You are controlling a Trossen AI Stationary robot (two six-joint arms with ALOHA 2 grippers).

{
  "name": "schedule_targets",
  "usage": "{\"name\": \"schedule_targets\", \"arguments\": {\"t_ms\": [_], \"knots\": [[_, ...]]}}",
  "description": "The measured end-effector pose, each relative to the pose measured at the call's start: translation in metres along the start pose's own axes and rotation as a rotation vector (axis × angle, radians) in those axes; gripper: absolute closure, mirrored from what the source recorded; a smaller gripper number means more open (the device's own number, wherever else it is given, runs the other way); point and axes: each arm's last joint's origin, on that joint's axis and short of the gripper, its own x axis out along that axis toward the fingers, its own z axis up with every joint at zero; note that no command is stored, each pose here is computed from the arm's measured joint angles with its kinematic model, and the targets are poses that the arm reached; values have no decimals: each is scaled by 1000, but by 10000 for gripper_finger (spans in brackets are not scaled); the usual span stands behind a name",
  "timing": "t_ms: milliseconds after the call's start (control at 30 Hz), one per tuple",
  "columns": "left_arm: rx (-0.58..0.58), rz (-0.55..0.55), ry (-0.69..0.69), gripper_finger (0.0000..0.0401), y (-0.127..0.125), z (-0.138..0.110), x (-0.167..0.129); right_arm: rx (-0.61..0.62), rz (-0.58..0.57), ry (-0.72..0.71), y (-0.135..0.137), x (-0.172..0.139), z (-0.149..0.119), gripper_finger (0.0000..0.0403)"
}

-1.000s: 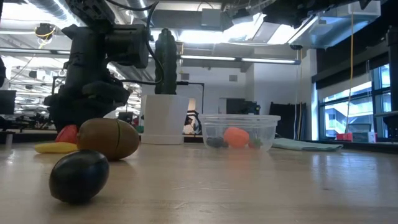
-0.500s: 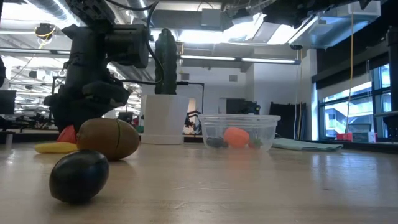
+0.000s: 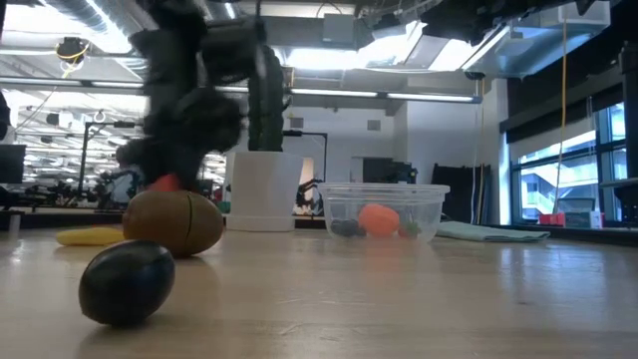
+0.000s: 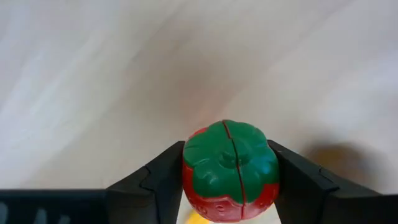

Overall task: Pick and placing Produce into tupperware
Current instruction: Put the tomato into the transparent bin

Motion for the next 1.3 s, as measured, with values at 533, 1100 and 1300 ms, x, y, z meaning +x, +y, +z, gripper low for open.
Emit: {"name": "schedule_targets", "arguments": {"t_ms": [533,1100,1300], "knots": [[381,-244,-850,206,-50,91,-89,-1,-5,-30,0,0,3,164],[367,-235,-838,202,-58,133,2,0,-4,-25,0,0,2,164],[366,-223,-810,202,-57,135,15,0,-3,-16,0,0,1,164]]}}
